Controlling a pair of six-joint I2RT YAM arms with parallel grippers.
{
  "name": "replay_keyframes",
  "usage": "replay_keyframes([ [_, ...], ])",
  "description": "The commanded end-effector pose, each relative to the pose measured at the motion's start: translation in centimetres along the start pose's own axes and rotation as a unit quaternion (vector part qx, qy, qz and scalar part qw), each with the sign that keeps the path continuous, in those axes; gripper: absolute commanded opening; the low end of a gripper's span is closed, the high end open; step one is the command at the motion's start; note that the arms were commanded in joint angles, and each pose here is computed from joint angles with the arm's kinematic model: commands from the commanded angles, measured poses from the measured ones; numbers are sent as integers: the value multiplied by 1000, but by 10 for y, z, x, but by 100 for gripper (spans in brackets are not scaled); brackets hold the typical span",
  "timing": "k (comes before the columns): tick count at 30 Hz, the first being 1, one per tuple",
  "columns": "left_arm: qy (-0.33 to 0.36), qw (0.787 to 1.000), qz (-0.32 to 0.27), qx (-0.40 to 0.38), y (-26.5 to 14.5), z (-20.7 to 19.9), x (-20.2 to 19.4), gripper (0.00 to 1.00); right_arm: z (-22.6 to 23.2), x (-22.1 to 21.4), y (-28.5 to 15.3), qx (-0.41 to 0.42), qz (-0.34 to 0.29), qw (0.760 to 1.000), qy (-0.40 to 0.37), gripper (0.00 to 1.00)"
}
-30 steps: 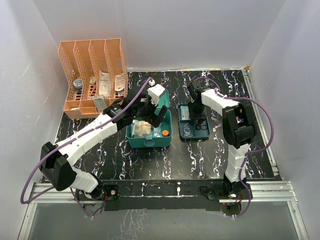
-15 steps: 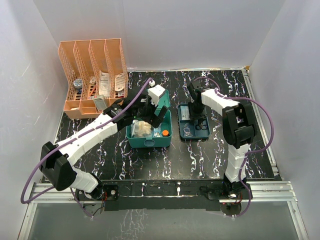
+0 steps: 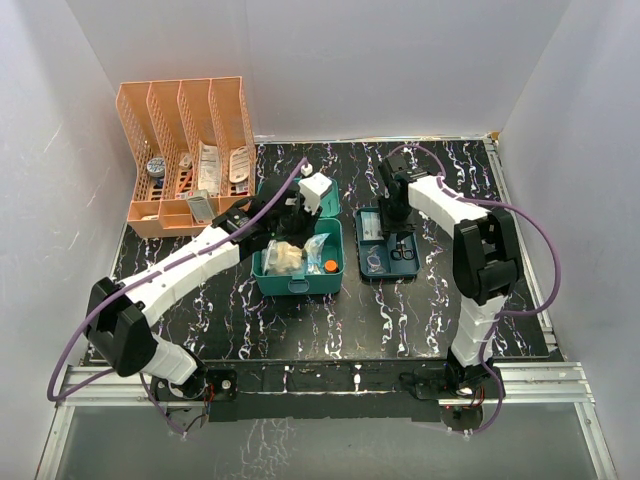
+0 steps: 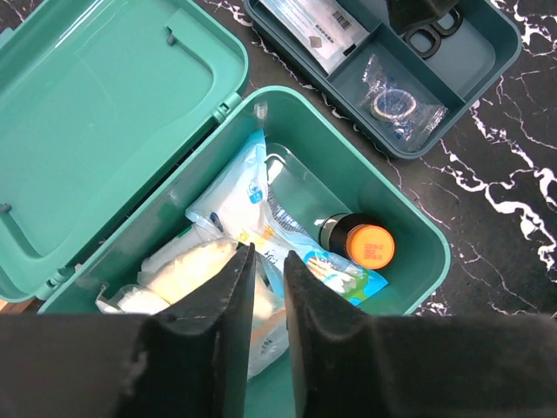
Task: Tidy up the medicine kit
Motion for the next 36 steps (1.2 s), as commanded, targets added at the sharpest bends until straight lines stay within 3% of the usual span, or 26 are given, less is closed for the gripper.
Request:
replay_keyframes([
  [1, -4, 1000, -8, 2, 1, 1, 10, 28, -2, 25, -34, -1, -65, 998, 2, 33],
  [2, -4, 1000, -9, 0, 1, 0, 12, 36, -2, 24, -33, -1, -64, 998, 2, 33],
  [5, -4, 1000, -8, 0, 1, 0, 13, 77, -3, 20, -30, -2, -58, 998, 2, 33],
  [7, -5, 1000, -7, -1, 1, 0, 13, 86, -3, 17, -27, -2, -51, 999, 1, 33],
  [14, -5, 1000, -8, -1, -1, 0, 14, 90, -2, 19, -22, -3, -48, 999, 1, 33],
  [21, -6, 1000, -10, 0, -3, 0, 15, 88, -2, 28, -28, -2, -61, 998, 2, 33],
  [28, -4, 1000, -10, 0, -3, 0, 14, 98, -3, 27, -47, 0, -83, 997, 3, 33],
  [36, -5, 1000, -11, -2, -2, -1, 14, 99, -3, 34, -64, 2, -108, 994, 4, 33],
])
Point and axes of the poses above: each gripper's point midway between its finger pads, its own y axis out along the fingers, its own z axis along the line the jaws close on, x = y × z, the point moved 1 cm from there along -y, back along the fingers, and after that the axes turned 9 degrees about -y, right-handed, at the moved point
